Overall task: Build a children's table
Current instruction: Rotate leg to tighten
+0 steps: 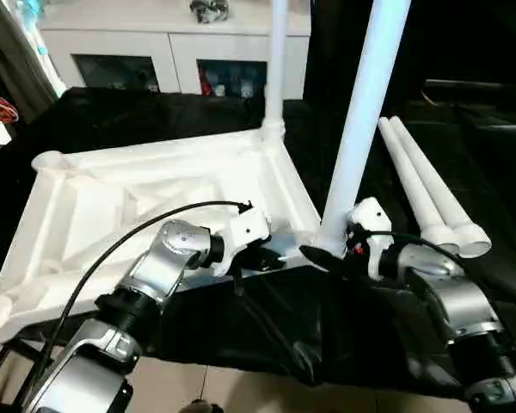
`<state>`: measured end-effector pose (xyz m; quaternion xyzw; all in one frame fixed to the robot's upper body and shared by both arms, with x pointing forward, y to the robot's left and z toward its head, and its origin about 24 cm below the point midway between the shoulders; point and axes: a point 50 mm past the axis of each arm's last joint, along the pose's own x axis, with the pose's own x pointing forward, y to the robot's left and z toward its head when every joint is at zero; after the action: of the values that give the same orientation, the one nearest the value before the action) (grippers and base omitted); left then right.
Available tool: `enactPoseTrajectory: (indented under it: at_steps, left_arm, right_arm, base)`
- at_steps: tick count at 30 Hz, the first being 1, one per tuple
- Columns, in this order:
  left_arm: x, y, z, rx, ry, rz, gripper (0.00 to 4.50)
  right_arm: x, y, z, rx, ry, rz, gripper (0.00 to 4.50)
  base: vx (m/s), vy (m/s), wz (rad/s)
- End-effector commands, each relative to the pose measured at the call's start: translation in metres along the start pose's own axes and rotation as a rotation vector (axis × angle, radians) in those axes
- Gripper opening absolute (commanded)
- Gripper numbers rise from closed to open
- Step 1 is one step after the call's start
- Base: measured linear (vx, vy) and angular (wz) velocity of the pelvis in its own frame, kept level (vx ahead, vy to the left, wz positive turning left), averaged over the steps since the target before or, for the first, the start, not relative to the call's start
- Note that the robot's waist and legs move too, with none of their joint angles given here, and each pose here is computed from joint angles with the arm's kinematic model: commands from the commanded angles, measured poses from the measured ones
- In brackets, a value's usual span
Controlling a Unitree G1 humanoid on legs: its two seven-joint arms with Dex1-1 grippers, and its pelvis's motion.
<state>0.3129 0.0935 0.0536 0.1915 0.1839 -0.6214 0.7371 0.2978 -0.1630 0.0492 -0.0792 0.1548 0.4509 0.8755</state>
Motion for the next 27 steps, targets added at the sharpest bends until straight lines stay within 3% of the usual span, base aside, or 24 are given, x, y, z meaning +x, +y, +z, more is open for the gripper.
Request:
enactPoseTrajectory:
  at_steps: [1, 7, 17, 23, 27]
  left_arm:
    - [0.003, -0.005, 0.012, 0.062, -0.025, -0.068, 0.0]
    - [0.0, -0.006, 0.01, 0.059, -0.021, -0.082, 0.0]
    - [-0.001, -0.005, 0.008, 0.046, -0.022, -0.07, 0.0]
    - [0.016, 0.017, 0.022, 0.0, -0.066, 0.211, 0.0]
    - [0.029, 0.022, 0.032, -0.05, -0.078, 0.314, 0.0]
  right_arm:
    - [0.004, 0.008, 0.006, -0.029, -0.018, 0.069, 3.56]
    - [0.003, 0.011, 0.004, -0.031, -0.003, 0.105, 2.9]
    - [0.006, 0.016, 0.001, -0.005, -0.005, 0.108, 2.75]
    - [0.026, -0.004, -0.005, 0.112, -0.047, -0.305, 2.75]
    - [0.041, -0.005, -0.007, 0.222, -0.066, -0.472, 2.74]
  base:
    - [0.0, 0.0, 0.0]
    - [0.0, 0.0, 0.0]
    - [0.0, 0.0, 0.0]
    - [0.0, 0.0, 0.0]
    - [0.0, 0.0, 0.0]
